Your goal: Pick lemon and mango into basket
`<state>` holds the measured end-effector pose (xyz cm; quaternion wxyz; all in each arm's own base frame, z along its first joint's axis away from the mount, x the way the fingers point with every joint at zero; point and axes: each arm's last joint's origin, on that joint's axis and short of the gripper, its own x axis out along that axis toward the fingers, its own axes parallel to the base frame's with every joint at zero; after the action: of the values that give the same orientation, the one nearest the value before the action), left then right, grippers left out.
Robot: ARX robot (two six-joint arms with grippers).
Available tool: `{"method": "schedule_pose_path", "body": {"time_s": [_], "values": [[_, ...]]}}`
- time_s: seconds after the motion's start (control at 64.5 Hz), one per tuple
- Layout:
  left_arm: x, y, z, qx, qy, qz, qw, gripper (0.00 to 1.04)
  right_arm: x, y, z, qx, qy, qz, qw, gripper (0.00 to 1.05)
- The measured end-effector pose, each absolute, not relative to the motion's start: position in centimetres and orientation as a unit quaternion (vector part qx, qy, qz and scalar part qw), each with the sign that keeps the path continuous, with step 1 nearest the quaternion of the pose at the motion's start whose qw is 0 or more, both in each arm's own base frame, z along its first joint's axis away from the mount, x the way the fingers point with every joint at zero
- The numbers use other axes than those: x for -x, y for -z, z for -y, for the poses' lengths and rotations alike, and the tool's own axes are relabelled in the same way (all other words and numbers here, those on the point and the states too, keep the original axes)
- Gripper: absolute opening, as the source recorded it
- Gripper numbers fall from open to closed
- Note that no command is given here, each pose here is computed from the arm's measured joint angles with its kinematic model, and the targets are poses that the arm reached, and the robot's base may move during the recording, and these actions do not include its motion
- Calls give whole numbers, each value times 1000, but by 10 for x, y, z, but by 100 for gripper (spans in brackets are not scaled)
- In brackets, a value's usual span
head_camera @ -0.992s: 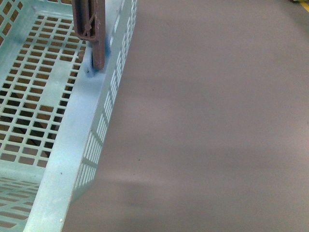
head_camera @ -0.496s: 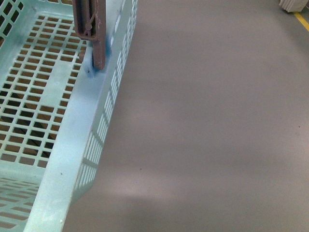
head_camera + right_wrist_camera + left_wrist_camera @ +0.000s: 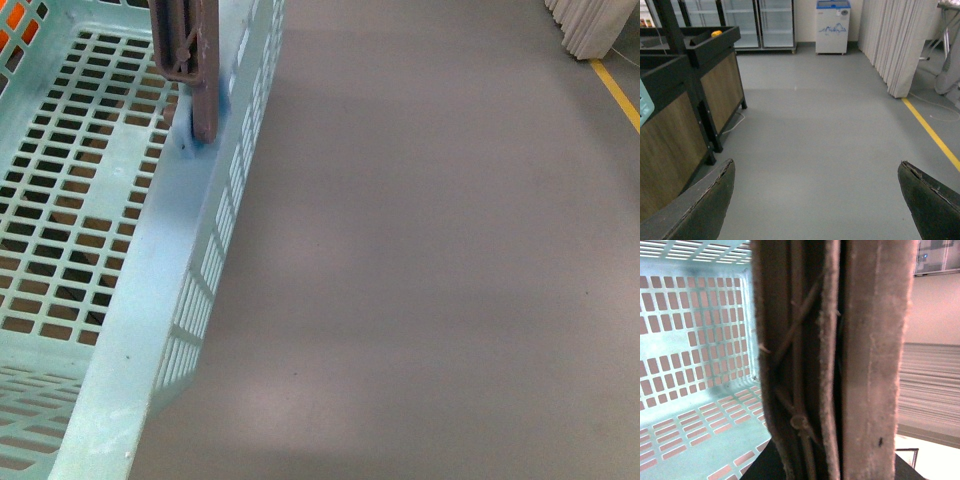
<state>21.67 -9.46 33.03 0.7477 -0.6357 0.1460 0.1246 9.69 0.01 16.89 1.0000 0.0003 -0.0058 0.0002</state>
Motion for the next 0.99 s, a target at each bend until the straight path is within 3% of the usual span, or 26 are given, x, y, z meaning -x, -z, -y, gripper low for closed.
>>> {"method": "schedule_pose_path", "body": {"time_s": [0.992], "values": [[-216,-330,95,638,-125,-145,746,16,-97,-169,0,0,1,6,1000,96]]}}
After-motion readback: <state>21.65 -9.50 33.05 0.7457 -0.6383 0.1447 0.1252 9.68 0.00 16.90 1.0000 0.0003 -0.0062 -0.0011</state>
